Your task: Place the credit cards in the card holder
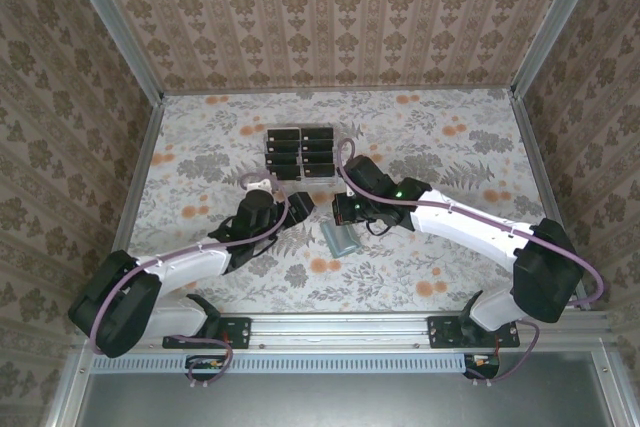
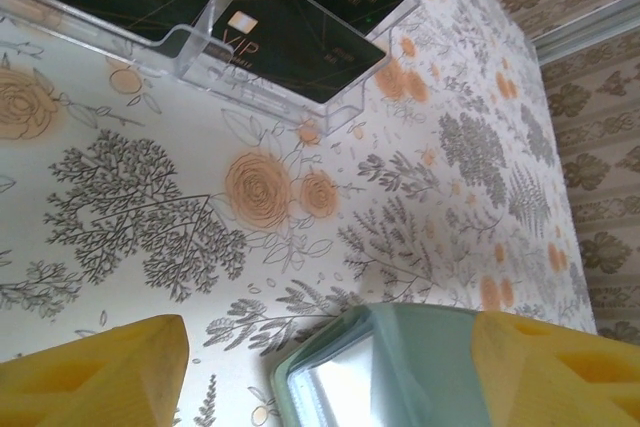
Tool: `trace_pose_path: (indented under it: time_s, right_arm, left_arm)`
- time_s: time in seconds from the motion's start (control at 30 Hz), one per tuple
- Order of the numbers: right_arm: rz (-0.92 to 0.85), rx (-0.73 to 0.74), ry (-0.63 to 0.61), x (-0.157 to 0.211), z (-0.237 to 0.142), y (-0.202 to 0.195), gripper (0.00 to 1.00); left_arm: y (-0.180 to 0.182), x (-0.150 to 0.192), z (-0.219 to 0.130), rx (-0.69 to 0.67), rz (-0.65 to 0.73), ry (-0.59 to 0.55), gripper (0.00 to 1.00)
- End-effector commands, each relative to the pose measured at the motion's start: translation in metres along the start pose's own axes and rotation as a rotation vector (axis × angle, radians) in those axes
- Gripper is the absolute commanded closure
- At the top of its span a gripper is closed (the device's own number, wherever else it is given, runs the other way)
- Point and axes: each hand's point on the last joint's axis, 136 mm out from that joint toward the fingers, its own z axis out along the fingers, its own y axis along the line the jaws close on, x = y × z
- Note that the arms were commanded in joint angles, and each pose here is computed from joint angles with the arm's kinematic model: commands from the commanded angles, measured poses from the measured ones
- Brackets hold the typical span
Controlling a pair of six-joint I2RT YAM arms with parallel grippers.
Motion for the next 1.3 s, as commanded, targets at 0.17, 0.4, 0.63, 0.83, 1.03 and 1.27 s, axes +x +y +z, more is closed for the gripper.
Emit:
trace_pose_path:
  time_s: [0.17,0.4,0.63,0.83,1.03,1.27]
  right_arm:
    - [0.126,0.147,-0.010,0.023,0.006,-0.070,1.00]
    - [0.196,0.311,0.021,0.056,0.015,-0.131,1.00]
    - [0.204,0.304,0.037,0.061,0.025,-0.133,0.87]
    - [0.197,0.297,0.025,0.057,0.023,-0.131,0.68]
    - [0.192,0.315,0.044,0.063,0.028,-0.136,0.71]
    - [0.200,0.327,0.051,0.069,0.031,-0.142,0.75]
  left_arm:
    - [0.001,0.009,0.005,-0.036,0.051,0.075,0.23]
    - [0.001,0.014,0.008,-0.066,0.085,0.130,0.22]
    - [0.001,0.022,0.016,-0.077,0.093,0.188,0.22]
    - [-0.011,0.026,0.020,-0.042,0.129,0.215,0.20]
    - [-0.031,0.026,0.026,0.017,0.171,0.233,0.19]
    - [-0.050,0.037,0.043,0.078,0.180,0.286,0.21]
